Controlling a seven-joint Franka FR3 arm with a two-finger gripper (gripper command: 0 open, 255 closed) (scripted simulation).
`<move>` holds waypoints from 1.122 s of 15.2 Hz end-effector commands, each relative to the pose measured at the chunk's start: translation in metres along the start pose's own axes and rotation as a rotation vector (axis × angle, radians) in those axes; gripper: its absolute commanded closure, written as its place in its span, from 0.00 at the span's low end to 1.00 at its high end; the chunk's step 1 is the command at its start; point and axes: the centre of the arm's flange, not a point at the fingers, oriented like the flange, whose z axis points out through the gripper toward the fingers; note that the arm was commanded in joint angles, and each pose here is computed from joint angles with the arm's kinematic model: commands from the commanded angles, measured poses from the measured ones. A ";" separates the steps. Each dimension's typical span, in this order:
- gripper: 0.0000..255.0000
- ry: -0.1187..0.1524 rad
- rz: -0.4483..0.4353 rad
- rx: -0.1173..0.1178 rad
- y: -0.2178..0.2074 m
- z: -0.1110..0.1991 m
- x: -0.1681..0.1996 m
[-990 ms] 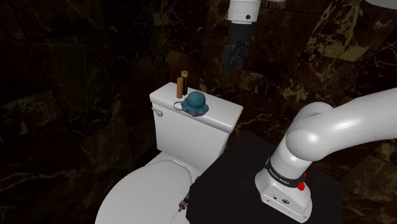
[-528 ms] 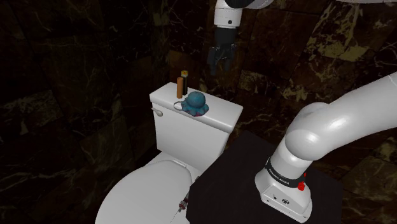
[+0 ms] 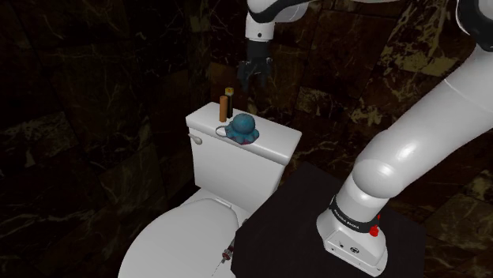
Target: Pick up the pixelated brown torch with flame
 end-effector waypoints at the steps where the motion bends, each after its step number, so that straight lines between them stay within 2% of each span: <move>1: 0.00 0.004 0.022 0.001 0.004 0.010 0.026; 15: 0.00 0.029 0.171 0.009 0.053 0.059 0.194; 17: 0.00 0.030 0.177 0.009 0.055 0.066 0.200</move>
